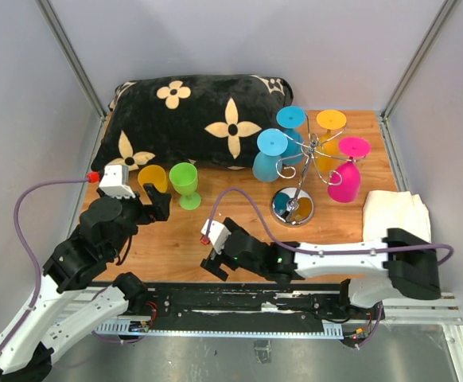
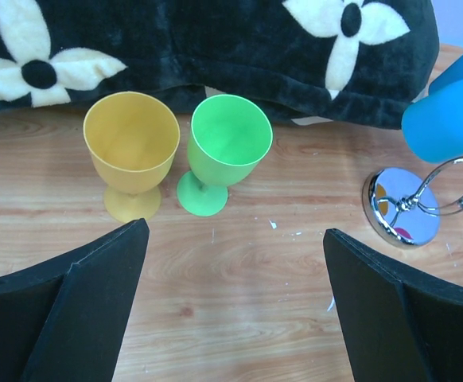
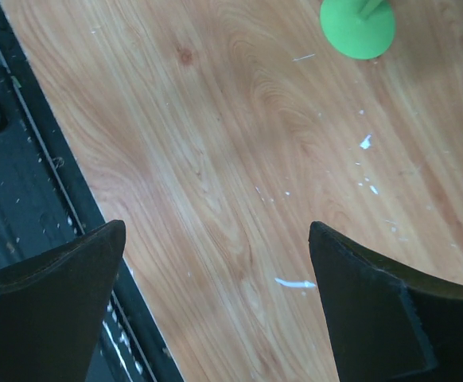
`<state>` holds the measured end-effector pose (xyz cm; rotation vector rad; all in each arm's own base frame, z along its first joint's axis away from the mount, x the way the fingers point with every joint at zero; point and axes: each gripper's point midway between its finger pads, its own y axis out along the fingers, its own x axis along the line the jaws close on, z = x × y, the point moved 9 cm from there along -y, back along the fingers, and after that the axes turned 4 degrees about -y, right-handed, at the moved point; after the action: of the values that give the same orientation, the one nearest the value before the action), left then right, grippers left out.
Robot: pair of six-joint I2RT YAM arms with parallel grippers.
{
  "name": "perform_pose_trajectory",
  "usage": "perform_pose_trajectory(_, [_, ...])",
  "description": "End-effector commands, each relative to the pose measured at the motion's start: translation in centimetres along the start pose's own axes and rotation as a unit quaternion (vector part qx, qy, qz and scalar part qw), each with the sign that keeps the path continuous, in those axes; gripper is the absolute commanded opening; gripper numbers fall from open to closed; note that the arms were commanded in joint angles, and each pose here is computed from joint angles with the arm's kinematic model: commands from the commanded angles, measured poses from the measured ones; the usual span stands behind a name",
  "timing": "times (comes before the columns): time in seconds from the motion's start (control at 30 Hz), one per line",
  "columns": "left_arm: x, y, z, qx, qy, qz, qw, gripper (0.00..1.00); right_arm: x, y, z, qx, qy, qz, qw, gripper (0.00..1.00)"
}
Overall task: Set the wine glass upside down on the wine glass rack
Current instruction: Pick up the wine glass at the center of the board.
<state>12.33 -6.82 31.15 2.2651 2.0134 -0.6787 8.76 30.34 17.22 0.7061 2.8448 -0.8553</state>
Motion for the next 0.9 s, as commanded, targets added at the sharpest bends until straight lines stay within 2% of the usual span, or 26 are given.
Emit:
perform_pose_trajectory(0.0, [0.8, -1.0, -0.4, -0.023, -0.015, -0.009, 1.0, 0.96, 0.8, 3.4, -2.5, -0.059, 0.067, 0.026, 0.996, 0.98])
perform_pose_trajectory(0.17, [1.3, -1.6, -0.4, -0.042, -0.032, -0.006, 0.999, 0.97, -0.2, 7.5, -2.8, -0.069, 0.099, 0.044, 0.992, 0.98])
perform_pose_trajectory(0.37, [1.5, -1.4, 0.1, -0.048, -0.038, -0.009, 0.998, 0.99, -3.3, 11.8, -1.9, -0.108, 0.143, 0.063, 0.982, 0.98])
perform_pose_trajectory(0.57, [1.6, -0.9, 0.5, -0.047, -0.033, -0.019, 0.998, 0.98, -4.9, 15.3, -1.2, -0.141, 0.132, 0.078, 0.978, 0.98])
perform_pose_trajectory(0.87, [2.4, -1.6, 0.3, -0.073, -0.045, -0.03, 0.996, 1.0, -8.0, 18.1, -0.3, -0.196, 0.123, 0.113, 0.966, 0.98])
